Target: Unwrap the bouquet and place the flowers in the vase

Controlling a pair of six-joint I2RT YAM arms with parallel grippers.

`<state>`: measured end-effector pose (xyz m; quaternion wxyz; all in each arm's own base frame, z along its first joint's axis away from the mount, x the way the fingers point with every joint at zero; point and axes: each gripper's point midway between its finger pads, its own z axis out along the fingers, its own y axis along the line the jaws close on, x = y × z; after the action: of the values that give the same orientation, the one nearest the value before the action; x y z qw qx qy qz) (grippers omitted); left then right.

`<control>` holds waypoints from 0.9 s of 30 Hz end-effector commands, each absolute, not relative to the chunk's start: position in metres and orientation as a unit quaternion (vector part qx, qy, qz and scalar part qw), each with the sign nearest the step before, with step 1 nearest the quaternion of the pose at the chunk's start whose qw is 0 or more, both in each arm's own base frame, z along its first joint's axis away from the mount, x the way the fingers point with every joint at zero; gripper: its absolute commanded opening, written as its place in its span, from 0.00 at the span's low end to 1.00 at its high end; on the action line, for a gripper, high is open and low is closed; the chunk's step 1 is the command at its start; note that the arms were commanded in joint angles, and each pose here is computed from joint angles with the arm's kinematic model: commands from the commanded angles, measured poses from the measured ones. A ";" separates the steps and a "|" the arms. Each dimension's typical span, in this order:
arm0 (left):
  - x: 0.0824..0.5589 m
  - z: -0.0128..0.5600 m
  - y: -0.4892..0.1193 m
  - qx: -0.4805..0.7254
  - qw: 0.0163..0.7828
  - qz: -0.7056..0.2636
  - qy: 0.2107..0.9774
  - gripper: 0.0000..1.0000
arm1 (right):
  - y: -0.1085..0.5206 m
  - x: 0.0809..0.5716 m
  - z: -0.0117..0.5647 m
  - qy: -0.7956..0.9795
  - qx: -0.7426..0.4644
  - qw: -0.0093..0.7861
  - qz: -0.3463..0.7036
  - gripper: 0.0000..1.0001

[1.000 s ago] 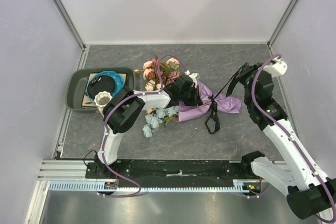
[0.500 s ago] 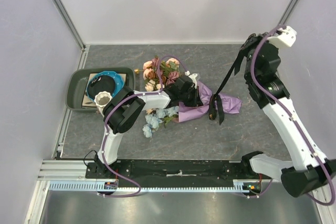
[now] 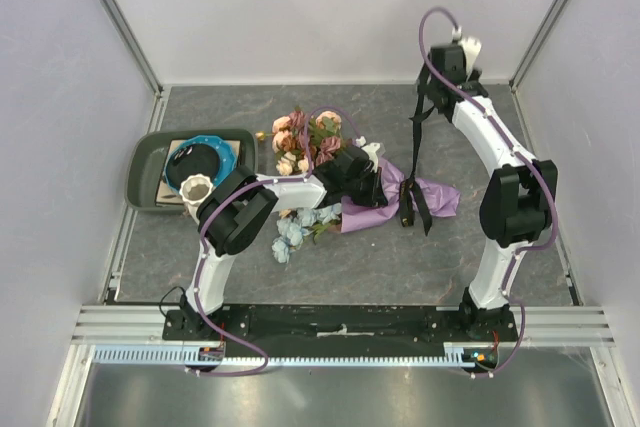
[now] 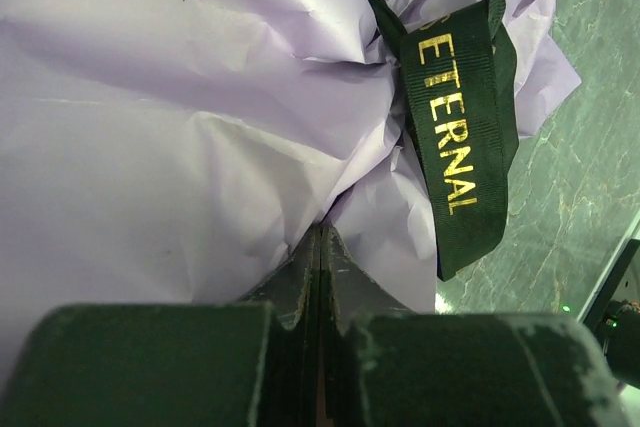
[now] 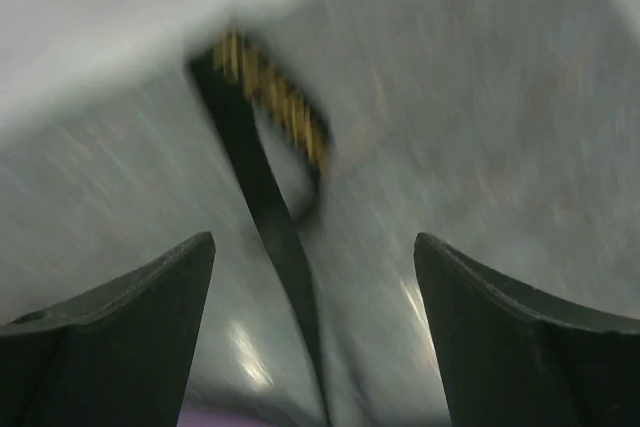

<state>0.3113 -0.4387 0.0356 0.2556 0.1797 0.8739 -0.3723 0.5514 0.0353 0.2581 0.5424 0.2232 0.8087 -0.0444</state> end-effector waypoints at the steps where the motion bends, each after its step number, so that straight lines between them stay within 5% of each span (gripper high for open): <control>1: 0.302 0.019 -0.432 0.208 0.248 -0.345 0.881 0.02 | 0.043 0.443 0.161 0.899 0.196 0.391 -0.033 0.91; 9: 0.300 0.029 -0.438 0.216 0.256 -0.358 0.871 0.02 | 0.074 0.332 0.117 0.928 0.159 0.334 0.045 0.89; 19: 0.298 0.034 -0.438 0.222 0.261 -0.362 0.867 0.02 | 0.080 0.315 0.111 0.920 0.139 0.358 0.082 0.38; 27: 0.298 0.036 -0.440 0.223 0.262 -0.367 0.864 0.02 | 0.127 0.327 0.131 0.902 0.121 0.381 0.163 0.39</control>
<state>0.3074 -0.4406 0.0342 0.2606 0.1969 0.8691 -0.3714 0.3148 0.1001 0.1128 0.3575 0.1294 0.9183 0.1100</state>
